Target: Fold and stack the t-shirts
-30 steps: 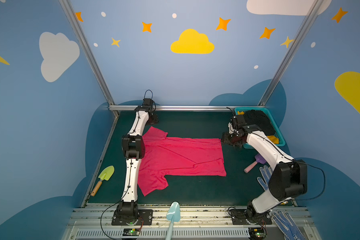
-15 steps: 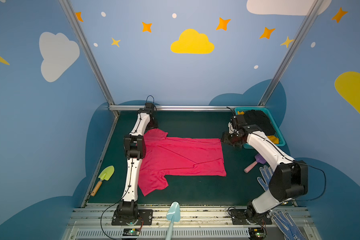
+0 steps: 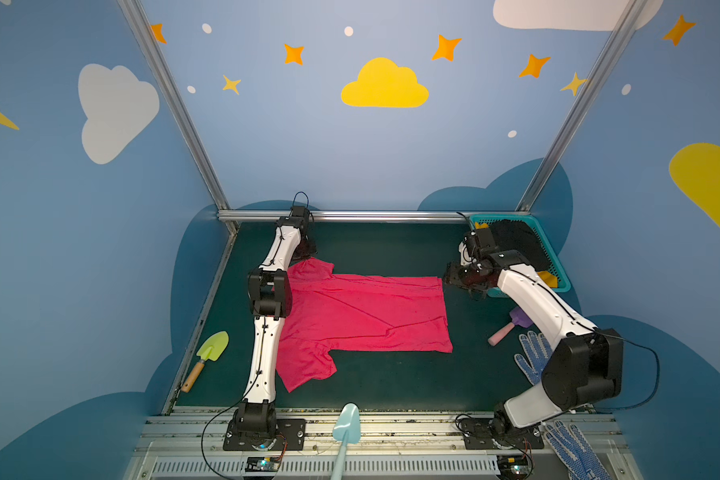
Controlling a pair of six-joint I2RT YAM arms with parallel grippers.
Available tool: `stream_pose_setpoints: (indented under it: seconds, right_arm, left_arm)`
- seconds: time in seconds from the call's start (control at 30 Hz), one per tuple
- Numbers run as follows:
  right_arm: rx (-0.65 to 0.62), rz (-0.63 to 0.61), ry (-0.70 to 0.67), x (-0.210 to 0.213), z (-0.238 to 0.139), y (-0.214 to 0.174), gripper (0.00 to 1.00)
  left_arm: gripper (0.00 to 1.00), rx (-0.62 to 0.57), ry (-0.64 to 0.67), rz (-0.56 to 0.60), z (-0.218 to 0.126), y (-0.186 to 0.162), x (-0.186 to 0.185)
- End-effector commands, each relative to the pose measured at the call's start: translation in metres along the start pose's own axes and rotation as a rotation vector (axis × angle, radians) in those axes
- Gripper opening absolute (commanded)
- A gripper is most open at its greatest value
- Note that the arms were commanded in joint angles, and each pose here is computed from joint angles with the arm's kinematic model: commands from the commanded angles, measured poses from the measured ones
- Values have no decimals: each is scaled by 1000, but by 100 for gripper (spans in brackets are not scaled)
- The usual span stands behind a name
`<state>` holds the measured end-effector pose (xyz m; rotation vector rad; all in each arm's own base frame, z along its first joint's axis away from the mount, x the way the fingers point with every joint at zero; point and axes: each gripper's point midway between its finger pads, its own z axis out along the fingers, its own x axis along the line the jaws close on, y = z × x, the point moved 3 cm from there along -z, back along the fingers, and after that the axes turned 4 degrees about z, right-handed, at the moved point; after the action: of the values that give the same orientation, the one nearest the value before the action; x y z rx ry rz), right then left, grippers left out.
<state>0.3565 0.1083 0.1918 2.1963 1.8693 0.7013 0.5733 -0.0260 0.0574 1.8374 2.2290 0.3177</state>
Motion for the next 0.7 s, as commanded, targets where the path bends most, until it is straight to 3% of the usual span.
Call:
stream_pose_setpoints:
  seconds: [0.0,0.23,0.67]
  right_arm:
    - [-5,-4,13,3,-8,-5,63]
    - [-7,-7,47,8,-9,-10,63]
    - [18,-20,117,16,-1,-27,63]
  left_arm:
    - [5,-81,-34,13,-50,12,-7]
    - [5,-197,-88,7,-116,-5,-12]
    - [5,-236,-105,-169,-164,-147,15]
